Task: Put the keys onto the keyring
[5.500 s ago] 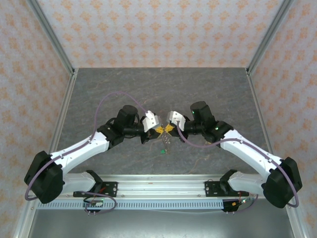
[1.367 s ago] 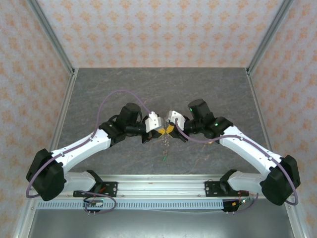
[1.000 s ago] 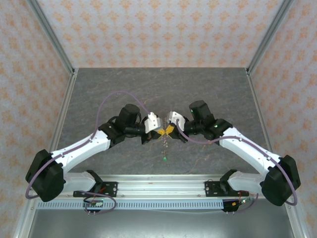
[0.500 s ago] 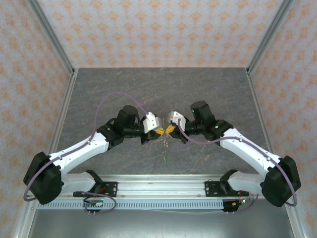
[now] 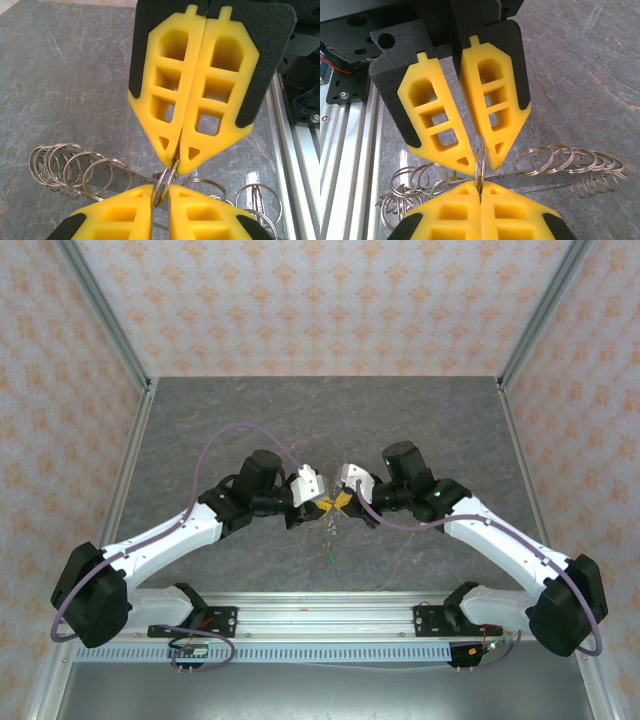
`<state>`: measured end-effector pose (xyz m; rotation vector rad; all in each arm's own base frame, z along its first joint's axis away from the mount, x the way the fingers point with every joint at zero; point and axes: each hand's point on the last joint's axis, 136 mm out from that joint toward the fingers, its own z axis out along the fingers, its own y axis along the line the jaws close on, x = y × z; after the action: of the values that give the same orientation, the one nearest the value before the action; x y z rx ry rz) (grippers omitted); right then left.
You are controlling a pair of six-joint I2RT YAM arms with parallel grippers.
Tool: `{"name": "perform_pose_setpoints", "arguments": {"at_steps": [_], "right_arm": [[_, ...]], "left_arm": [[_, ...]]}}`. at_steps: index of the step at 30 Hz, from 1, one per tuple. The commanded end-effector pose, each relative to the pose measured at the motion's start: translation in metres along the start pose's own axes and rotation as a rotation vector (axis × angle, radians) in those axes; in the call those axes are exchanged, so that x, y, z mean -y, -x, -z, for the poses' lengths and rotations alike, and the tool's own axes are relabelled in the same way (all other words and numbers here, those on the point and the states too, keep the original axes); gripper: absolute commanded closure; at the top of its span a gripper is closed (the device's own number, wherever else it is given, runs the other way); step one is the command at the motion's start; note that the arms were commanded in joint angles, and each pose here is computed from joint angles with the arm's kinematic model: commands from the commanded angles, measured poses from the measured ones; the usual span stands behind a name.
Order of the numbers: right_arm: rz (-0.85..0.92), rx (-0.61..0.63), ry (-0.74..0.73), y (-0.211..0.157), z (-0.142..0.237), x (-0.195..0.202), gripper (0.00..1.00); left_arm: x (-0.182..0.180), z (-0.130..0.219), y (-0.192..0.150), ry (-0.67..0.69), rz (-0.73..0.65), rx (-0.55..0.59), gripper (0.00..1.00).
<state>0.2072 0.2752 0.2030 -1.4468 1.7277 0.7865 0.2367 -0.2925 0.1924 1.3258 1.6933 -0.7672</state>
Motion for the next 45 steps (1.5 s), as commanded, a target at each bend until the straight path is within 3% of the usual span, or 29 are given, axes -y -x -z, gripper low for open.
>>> {"name": "perform_pose_setpoints", "arguments": {"at_steps": [1, 7, 12, 20, 31, 38, 45], "right_arm": [[0.046, 0.040, 0.008, 0.020, 0.004, -0.002, 1.00], [0.046, 0.042, 0.013, 0.019, 0.002, -0.001, 1.00], [0.045, 0.050, 0.007, 0.020, 0.002, 0.000, 1.00], [0.026, 0.059, -0.003, 0.009, 0.001, -0.001, 0.90], [-0.014, 0.143, 0.027, 0.009, 0.003, 0.005, 0.87], [-0.030, 0.167, 0.038, 0.006, 0.003, 0.007, 0.86], [-0.029, 0.159, 0.021, 0.011, 0.008, 0.011, 0.98]], "left_arm": [[0.003, 0.001, 0.017, -0.022, -0.031, 0.038, 0.86], [0.006, -0.001, 0.017, -0.052, -0.031, 0.032, 0.86], [0.007, 0.000, 0.016, -0.058, -0.039, 0.022, 1.00], [0.008, 0.005, 0.025, -0.037, -0.047, 0.099, 1.00], [0.021, 0.011, 0.039, -0.102, -0.041, 0.180, 1.00], [0.024, 0.011, 0.043, -0.123, -0.043, 0.201, 1.00], [0.017, 0.008, 0.035, -0.090, -0.045, 0.144, 0.97]]}}
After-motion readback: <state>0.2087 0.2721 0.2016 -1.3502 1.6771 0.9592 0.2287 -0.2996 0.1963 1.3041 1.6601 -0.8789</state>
